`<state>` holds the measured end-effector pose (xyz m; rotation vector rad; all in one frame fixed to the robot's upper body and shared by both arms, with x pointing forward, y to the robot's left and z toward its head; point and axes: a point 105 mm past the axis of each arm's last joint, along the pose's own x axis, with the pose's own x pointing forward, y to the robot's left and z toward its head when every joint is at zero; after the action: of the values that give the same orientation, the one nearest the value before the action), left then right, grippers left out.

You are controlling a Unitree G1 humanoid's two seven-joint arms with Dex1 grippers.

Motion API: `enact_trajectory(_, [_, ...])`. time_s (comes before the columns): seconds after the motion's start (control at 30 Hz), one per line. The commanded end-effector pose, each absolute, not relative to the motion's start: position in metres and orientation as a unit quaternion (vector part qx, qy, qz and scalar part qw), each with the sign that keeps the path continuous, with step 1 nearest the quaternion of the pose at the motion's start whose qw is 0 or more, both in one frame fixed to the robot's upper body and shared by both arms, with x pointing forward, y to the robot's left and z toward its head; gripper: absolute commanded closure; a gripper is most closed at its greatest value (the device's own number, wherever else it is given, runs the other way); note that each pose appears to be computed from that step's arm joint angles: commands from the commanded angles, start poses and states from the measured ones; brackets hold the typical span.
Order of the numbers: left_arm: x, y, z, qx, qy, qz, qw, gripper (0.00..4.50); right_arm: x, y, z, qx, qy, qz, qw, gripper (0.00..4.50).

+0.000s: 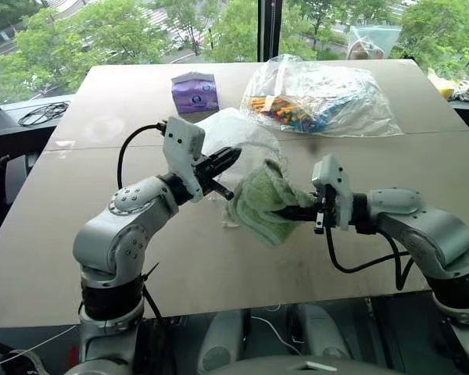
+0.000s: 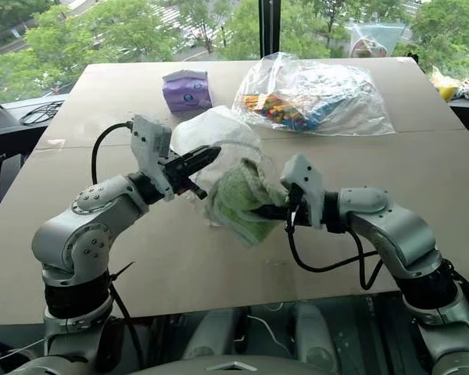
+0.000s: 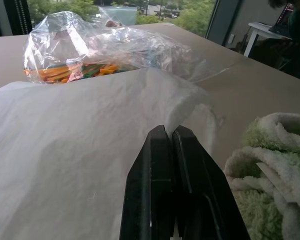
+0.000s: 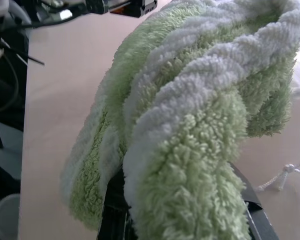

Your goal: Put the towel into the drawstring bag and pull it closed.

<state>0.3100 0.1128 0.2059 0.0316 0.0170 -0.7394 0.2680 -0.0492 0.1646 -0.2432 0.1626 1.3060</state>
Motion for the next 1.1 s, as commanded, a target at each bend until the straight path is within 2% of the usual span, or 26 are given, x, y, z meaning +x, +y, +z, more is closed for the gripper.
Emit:
enact_trajectory(0.03, [0.298,0.102,0.211,0.032,-0.013,-0.402,0.915,4.50,0.266,-0.042,0.175,-0.158,0.045,0.626,0.763,4.18])
enact_trajectory(0.13, [0.293,0.098,0.208,0.038,-0.006,-0.420,0.907,4.50,0.270,-0.038,0.176,-0.174,0.040,0.627,0.758,4.18])
enact_trajectory(0.27, [0.287,0.097,0.205,0.042,-0.003,-0.430,0.902,4.50,0.274,-0.030,0.184,-0.134,0.042,0.621,0.771,4.18])
enact_trajectory(0.47, [0.285,0.098,0.206,0.038,-0.005,-0.427,0.904,4.50,0.281,-0.037,0.168,-0.079,0.099,0.596,0.793,4.18])
enact_trajectory(0.67, [0.286,0.098,0.208,0.030,-0.011,-0.421,0.907,4.50,0.267,-0.036,0.156,-0.071,0.134,0.616,0.773,4.18])
enact_trajectory(0.77, [0.284,0.096,0.208,0.026,-0.011,-0.426,0.904,4.50,0.270,-0.033,0.160,-0.047,0.128,0.609,0.781,4.18])
enact_trajectory(0.93, [0.281,0.096,0.206,0.028,-0.005,-0.432,0.902,4.50,0.301,-0.037,0.182,0.063,0.094,0.535,0.837,4.18])
enact_trajectory(1.1, [0.282,0.098,0.205,0.034,-0.002,-0.428,0.903,4.50,0.317,-0.044,0.192,0.179,0.082,0.476,0.857,4.18])
